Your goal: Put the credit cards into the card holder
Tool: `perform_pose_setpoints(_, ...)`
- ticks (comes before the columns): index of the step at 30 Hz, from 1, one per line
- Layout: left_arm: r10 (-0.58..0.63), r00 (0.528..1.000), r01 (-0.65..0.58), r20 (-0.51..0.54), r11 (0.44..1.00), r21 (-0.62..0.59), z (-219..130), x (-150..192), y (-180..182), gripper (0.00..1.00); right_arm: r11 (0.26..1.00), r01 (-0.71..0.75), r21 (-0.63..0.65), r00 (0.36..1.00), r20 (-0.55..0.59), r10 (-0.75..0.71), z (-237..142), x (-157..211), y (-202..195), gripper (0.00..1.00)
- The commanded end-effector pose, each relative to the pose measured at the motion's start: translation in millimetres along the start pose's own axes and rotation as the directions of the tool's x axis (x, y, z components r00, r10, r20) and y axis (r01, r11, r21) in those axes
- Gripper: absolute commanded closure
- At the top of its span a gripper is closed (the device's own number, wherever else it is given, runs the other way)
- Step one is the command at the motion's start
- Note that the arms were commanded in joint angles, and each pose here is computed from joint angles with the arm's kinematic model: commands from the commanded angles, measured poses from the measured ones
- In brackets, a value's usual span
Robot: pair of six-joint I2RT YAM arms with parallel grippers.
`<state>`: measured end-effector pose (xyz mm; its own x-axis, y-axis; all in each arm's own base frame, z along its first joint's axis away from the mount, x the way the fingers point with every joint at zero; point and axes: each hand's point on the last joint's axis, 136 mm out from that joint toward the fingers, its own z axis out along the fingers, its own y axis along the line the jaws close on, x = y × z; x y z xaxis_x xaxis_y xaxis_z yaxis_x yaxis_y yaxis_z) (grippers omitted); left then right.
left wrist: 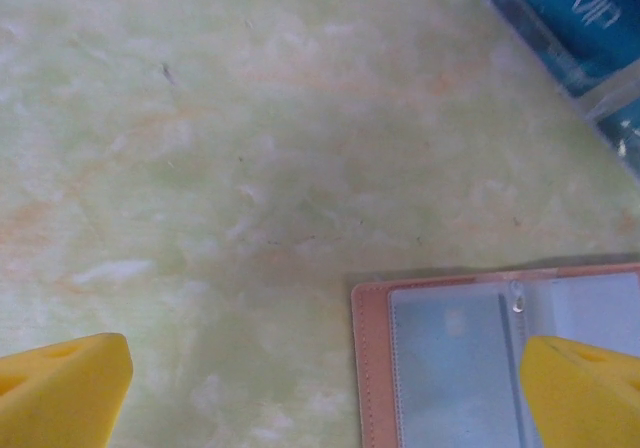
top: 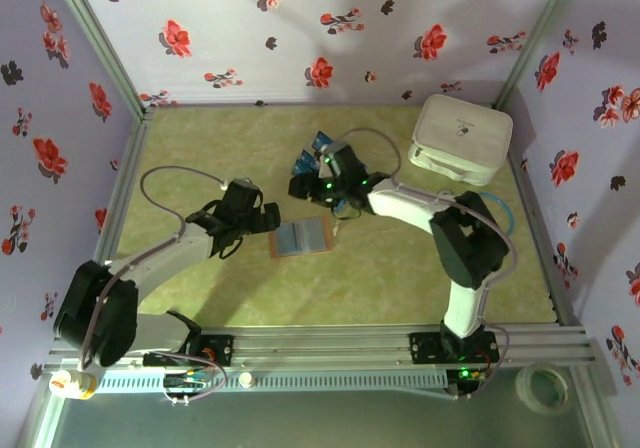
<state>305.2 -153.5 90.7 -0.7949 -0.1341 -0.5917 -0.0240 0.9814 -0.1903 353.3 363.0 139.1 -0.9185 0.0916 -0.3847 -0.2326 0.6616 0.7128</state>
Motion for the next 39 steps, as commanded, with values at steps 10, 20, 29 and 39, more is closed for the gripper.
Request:
perform_pose_setpoints(10, 0.051, 0.997, -0.052, -0.054, 0.999, -0.011, 26.5, 14.8, -9.5, 0.0, 0.828, 0.343, 0.443, 0.939, -0.164, -0.302, -49.2, -29.9, -68.8, 0.5)
perform_pose_setpoints(20, 0.06, 0.996, -0.062, -0.07, 0.997, -0.034, 29.8, 18.3, -5.3, 0.0, 0.741, 0.441, 0.507, 0.896, -0.297, -0.33, -36.0, -24.8, -94.1, 0.63)
perform_pose_setpoints(29, 0.052, 0.996, -0.055, -0.069, 0.998, -0.034, 30.0, 17.8, -5.7, 0.0, 0.67, 0.514, 0.536, 0.856, -0.367, -0.364, -26.3, -20.9, -104.3, 0.68)
perform_pose_setpoints(39, 0.052, 0.996, -0.055, -0.069, 0.998, -0.034, 28.3, 20.1, -3.7, 0.0, 0.645, 0.543, 0.538, 0.838, -0.401, -0.37, -10.4, -22.0, -109.7, 0.7)
